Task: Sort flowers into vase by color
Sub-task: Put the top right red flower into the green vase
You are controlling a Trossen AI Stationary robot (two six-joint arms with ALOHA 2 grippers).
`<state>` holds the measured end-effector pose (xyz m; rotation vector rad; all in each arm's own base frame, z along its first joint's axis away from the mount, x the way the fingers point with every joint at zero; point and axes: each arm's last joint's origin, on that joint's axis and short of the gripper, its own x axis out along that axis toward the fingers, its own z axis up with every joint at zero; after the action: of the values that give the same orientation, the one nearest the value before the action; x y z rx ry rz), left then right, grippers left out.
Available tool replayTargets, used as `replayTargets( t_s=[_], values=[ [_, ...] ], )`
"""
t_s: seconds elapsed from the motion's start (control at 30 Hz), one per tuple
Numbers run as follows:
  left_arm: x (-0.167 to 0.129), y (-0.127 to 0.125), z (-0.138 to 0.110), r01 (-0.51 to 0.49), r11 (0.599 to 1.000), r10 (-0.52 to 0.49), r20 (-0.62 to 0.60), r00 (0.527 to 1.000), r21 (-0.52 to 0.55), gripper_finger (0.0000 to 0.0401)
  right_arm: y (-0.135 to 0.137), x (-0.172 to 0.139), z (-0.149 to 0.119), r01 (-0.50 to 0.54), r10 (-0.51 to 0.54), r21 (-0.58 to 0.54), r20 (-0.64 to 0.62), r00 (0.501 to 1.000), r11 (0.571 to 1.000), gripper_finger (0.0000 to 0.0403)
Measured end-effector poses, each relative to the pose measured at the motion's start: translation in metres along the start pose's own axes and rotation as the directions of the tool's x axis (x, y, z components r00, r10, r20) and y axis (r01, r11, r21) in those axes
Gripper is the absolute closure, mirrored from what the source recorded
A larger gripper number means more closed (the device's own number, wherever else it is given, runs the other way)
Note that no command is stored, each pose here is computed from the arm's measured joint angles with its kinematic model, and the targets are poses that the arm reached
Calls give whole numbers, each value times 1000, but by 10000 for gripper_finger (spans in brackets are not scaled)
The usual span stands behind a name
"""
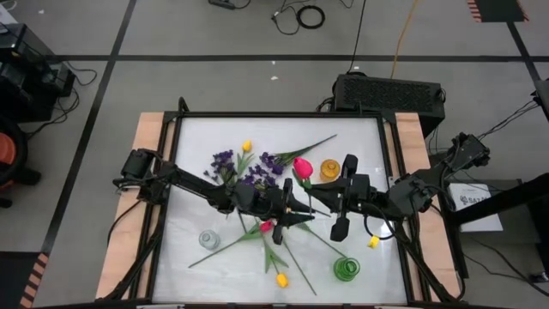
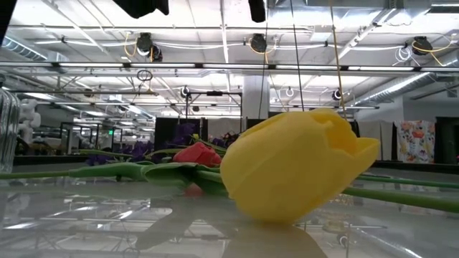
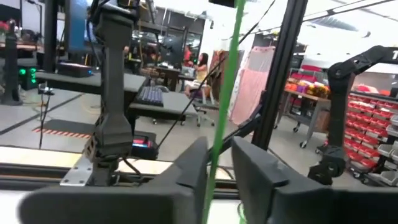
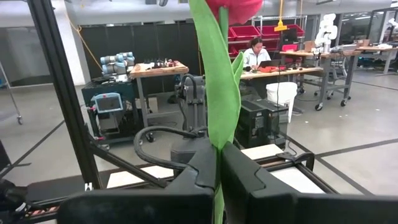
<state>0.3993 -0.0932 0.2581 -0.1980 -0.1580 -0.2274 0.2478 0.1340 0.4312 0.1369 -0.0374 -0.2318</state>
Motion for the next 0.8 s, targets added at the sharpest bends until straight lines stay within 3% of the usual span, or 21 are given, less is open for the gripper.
replayTargets(
  t_s=[0.13, 0.4, 0.8],
  values=[
    [0, 2, 0, 47, 999, -47, -10, 999, 2, 386, 0, 0, 0, -1, 1, -1, 0, 1000, 1000, 403],
    [0, 6, 0, 97, 995, -96, -26, 995, 2, 394, 1, -1, -2, -3, 2, -10, -15, 1000, 1000, 393],
    [-6, 16, 7, 82, 996, -78, -147, 986, 21, 398, -2, -11, -6, -16, 12, -47, -91, 996, 999, 228]
  ],
)
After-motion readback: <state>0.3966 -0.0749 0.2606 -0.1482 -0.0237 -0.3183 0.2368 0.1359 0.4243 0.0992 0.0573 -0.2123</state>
